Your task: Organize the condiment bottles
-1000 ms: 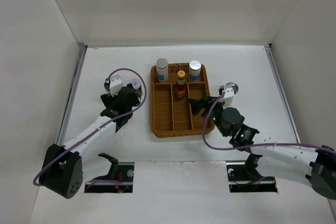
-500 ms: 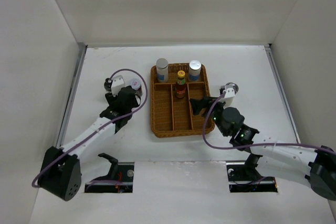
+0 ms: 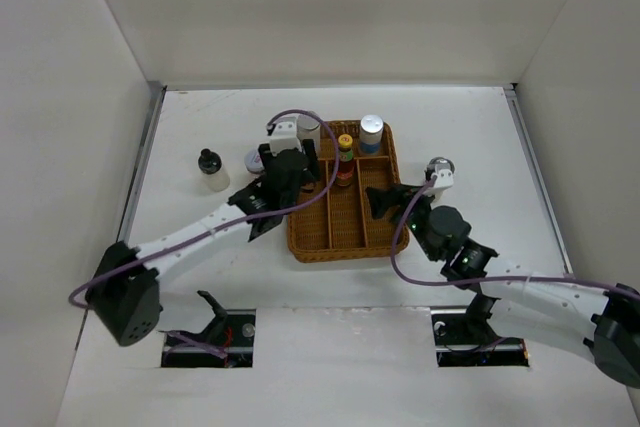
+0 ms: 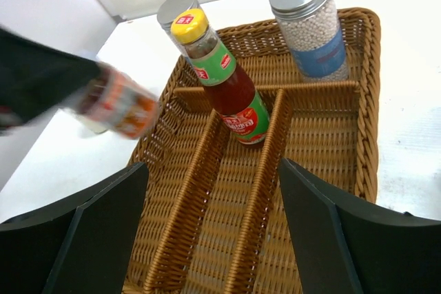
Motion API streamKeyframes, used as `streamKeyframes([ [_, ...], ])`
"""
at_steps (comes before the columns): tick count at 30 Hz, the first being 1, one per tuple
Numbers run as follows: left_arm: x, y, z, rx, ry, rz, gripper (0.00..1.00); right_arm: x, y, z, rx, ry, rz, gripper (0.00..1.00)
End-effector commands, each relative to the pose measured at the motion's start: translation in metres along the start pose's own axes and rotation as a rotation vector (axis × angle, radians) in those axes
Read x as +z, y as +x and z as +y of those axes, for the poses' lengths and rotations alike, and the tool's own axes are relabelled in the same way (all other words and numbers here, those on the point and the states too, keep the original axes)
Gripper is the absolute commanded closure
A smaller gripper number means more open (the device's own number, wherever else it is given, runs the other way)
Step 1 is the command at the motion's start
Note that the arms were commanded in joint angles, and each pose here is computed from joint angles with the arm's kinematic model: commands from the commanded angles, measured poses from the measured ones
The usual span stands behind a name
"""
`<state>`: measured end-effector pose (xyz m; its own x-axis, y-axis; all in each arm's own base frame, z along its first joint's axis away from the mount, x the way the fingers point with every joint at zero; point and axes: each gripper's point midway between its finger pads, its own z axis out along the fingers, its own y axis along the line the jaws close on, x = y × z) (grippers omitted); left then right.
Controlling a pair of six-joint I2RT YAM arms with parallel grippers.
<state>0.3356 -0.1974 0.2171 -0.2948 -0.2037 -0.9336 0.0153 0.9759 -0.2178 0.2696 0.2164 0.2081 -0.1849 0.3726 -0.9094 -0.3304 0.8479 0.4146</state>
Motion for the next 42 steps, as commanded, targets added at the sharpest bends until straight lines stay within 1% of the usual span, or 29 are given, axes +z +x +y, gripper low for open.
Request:
streamKeyframes([
  [1,0.025,-0.03,-0.031,-0.066,0.063,-0.11,0.67,-0.001,-0.02,0.003,0.045,-0.007,-0.071,0.17],
  [7,0.058,-0.015,-0.036,-0.055,0.05,-0.101,0.68,-0.002,-0.021,0.002,0.052,-0.012,-0.073,0.16],
  [10,0.071,0.007,-0.039,-0.042,0.052,-0.07,0.67,-0.002,-0.021,-0.002,0.053,-0.003,-0.078,0.16],
  [15,0.084,0.036,-0.038,-0.02,0.034,-0.045,0.62,0.0,-0.017,0.0,0.057,-0.013,-0.06,0.15],
  [17,0.084,0.036,-0.037,-0.02,0.026,-0.047,0.54,0.003,-0.015,-0.003,0.056,-0.004,-0.056,0.14],
  [18,0.081,0.033,-0.035,-0.021,0.015,-0.059,0.45,0.003,-0.013,-0.004,0.057,-0.001,-0.053,0.14],
  [20,0.076,0.025,-0.031,-0.022,-0.009,-0.081,0.31,0.003,-0.014,-0.002,0.057,-0.008,-0.054,0.13],
  [21,0.073,0.021,-0.029,-0.021,-0.016,-0.089,0.26,0.002,-0.016,-0.002,0.059,-0.007,-0.059,0.13],
  [23,0.064,0.013,-0.029,-0.016,-0.011,-0.098,0.2,0.003,-0.016,-0.005,0.062,0.0,-0.061,0.12],
  [27,0.038,-0.004,-0.019,-0.022,-0.02,-0.131,0.2,0.002,-0.018,-0.005,0.065,0.001,-0.066,0.12],
  [29,0.028,-0.011,-0.006,-0.034,-0.036,-0.146,0.21,0.003,-0.015,-0.007,0.067,0.006,-0.06,0.12],
  [31,0.023,-0.014,0.013,-0.038,-0.075,-0.148,0.21,0.004,-0.013,-0.006,0.067,0.003,-0.053,0.15],
  [34,0.034,-0.014,0.053,-0.037,-0.177,-0.126,0.2,0.007,-0.01,-0.004,0.058,0.001,-0.039,0.25],
  [35,0.039,-0.014,0.063,-0.036,-0.204,-0.114,0.19,0.008,-0.008,-0.005,0.058,0.002,-0.033,0.26],
  [38,0.06,-0.012,0.081,-0.027,-0.239,-0.075,0.14,0.01,-0.004,-0.003,0.054,-0.004,-0.018,0.26],
  [42,0.09,-0.001,0.092,-0.017,-0.257,-0.01,0.12,0.011,-0.002,-0.003,0.05,-0.002,-0.011,0.21],
])
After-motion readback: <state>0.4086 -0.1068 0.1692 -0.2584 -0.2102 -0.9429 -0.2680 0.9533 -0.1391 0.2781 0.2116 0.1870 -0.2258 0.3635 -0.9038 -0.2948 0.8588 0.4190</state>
